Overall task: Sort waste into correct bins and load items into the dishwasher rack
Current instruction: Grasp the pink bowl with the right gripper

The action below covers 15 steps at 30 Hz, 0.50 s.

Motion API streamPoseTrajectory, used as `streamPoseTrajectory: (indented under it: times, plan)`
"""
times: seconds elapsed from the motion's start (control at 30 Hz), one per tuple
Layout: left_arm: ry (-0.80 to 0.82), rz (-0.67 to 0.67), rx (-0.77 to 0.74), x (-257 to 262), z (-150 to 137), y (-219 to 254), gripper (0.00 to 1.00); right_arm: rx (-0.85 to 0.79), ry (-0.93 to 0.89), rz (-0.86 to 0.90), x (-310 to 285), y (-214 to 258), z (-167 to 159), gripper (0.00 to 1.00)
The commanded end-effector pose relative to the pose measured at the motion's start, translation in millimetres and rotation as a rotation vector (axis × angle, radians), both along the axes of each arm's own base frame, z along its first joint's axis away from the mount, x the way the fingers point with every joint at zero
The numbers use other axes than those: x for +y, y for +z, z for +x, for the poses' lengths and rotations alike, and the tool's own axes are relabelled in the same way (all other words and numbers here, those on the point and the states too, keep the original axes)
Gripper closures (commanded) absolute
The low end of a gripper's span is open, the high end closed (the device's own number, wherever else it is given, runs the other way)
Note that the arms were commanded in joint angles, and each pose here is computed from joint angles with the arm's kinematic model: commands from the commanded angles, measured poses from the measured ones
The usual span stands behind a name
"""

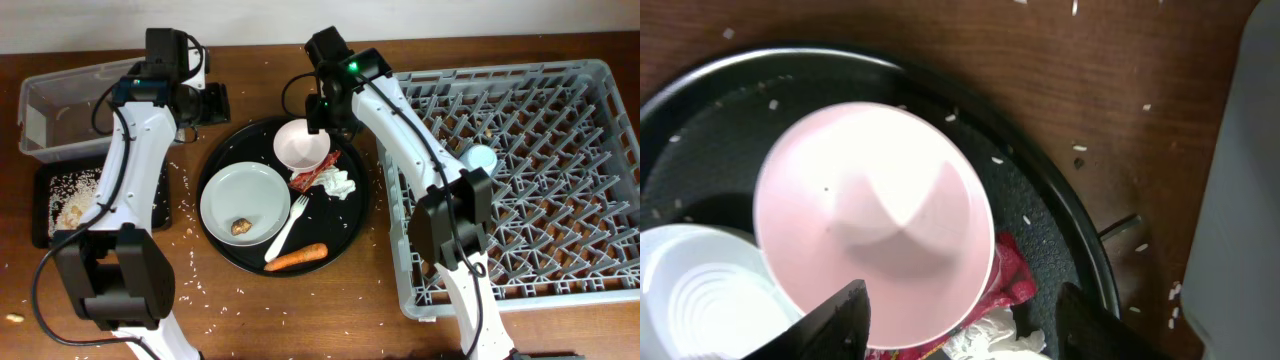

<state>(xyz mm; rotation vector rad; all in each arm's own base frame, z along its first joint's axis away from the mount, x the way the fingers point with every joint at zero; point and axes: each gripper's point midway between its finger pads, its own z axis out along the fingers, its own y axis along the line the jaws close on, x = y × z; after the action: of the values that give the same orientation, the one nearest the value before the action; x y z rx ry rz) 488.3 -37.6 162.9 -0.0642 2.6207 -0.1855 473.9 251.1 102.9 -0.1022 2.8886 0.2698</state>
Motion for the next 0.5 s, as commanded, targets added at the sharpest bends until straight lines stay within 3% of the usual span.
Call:
streamPoseTrajectory:
  times: [0.0,0.1,0.3,0.47]
  plan:
    - [-0.001,-0.015,-0.022,-1.6,0.7,10.8,0.39,0.036,-0.025,-0.014,0.7,-14.9,-2.9,0.43]
    - [-0.001,-0.015,-0.022,-1.6,0.5,10.7,0.39,0.075,-0.055,-0.012,1.4,-28.0,-6.7,0.51]
    - [-0.001,-0.015,-0.014,-1.7,-1.0,9.8,0.39,0.151,-0.057,-0.009,4.8,-54.1,-15.0,0.53]
    - [-0.001,-0.015,-0.014,-1.7,-1.0,9.8,0.39,0.156,-0.038,-0.004,15.3,-63.9,-17.3,0.66]
